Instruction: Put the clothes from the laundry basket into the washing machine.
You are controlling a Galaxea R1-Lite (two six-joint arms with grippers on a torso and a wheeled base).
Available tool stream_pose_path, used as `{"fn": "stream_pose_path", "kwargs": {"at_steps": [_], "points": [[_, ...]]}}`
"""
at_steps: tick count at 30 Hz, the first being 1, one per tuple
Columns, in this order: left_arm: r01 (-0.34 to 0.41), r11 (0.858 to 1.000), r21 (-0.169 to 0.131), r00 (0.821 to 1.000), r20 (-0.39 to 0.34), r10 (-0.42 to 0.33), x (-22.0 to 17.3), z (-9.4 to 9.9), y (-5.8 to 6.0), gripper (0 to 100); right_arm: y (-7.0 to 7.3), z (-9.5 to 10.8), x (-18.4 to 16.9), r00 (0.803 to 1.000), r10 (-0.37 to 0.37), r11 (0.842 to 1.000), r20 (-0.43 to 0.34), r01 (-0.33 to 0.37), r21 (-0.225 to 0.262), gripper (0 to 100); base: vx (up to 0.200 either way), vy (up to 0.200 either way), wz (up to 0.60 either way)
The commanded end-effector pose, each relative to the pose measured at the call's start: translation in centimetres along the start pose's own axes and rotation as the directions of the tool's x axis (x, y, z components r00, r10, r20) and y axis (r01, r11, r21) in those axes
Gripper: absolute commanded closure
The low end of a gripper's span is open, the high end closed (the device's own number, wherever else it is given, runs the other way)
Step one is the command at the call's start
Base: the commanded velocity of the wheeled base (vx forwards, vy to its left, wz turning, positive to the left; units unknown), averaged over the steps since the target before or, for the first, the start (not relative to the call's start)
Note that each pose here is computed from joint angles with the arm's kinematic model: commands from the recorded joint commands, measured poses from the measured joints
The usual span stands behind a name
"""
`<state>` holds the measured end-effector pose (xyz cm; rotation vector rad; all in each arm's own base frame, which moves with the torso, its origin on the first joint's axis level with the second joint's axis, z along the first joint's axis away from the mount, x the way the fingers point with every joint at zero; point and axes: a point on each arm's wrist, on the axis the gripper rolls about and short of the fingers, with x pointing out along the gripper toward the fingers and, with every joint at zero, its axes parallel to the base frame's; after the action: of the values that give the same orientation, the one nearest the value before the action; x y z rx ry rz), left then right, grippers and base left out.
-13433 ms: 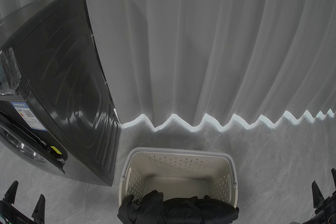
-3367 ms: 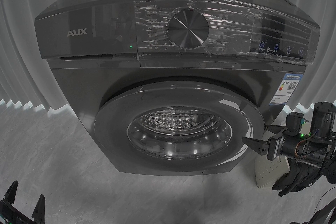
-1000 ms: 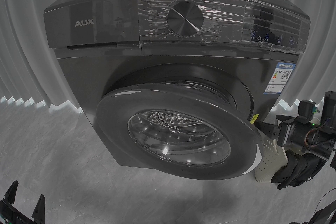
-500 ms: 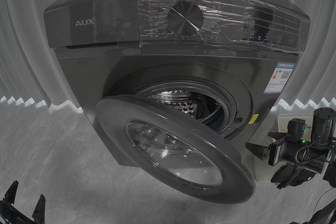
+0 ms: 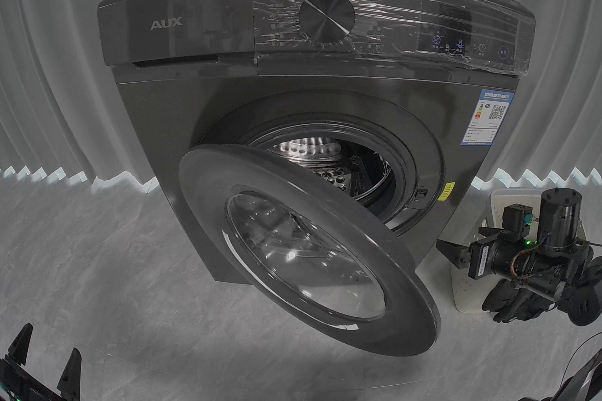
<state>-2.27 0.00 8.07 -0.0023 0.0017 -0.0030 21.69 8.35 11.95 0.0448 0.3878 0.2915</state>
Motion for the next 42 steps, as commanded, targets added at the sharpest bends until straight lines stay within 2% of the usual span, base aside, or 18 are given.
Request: {"fn": "stream_pose_path", "kwargs": {"at_steps": [1,8,14,21,25,28,32,38,42], "points": [[-0.001,1.000,-0.001,1.000,0.000,0.001,0.0,-0.5,0.0,0,0.3,-2.0,2.1,0.997,0.002,1.000,-0.083,-0.003,-0.014,0,0.000,0.000,0.00],[0.000,1.000,-0.001,1.000,0.000,0.000,0.0,-0.5,0.0,0,2.9,-3.8,2.1,0.983,0.091,0.994,-0.157,-0.099,-0.045,0,0.000,0.000,0.00],[0.000,1.000,-0.001,1.000,0.000,0.000,0.0,-0.5,0.0,0,4.6,-3.6,0.9,0.976,0.171,0.982,-0.136,-0.180,-0.060,0,0.000,0.000,0.00],[0.000,1.000,-0.001,1.000,0.000,0.000,0.0,-0.5,0.0,0,3.6,-2.9,1.4,0.989,0.100,0.994,-0.105,-0.104,-0.038,0,0.000,0.000,0.00],[0.000,1.000,-0.001,1.000,0.000,0.000,0.0,-0.5,0.0,0,3.7,-2.7,3.0,0.993,0.055,0.998,-0.101,-0.059,-0.037,0,0.000,0.000,0.00],[0.000,1.000,-0.001,1.000,0.000,0.000,0.0,-0.5,0.0,0,3.9,-2.7,4.2,0.995,0.030,0.999,-0.100,-0.031,-0.016,0,0.000,0.000,0.00],[0.000,1.000,-0.001,1.000,0.000,0.000,0.0,-0.5,0.0,0,4.4,-3.1,5.8,0.992,0.029,1.000,-0.123,-0.029,-0.003,0,-0.200,0.000,0.00],[0.000,1.000,-0.001,1.000,0.002,0.000,0.0,-0.5,0.0,0,5.2,-3.9,8.5,0.992,0.039,0.999,-0.124,-0.041,-0.009,0,0.000,0.000,0.00],[0.000,1.000,-0.001,1.000,0.000,0.000,0.0,-0.5,0.0,0,6.4,-5.1,9.0,0.989,0.079,0.996,-0.125,-0.083,-0.022,0,0.000,0.000,0.00]]}}
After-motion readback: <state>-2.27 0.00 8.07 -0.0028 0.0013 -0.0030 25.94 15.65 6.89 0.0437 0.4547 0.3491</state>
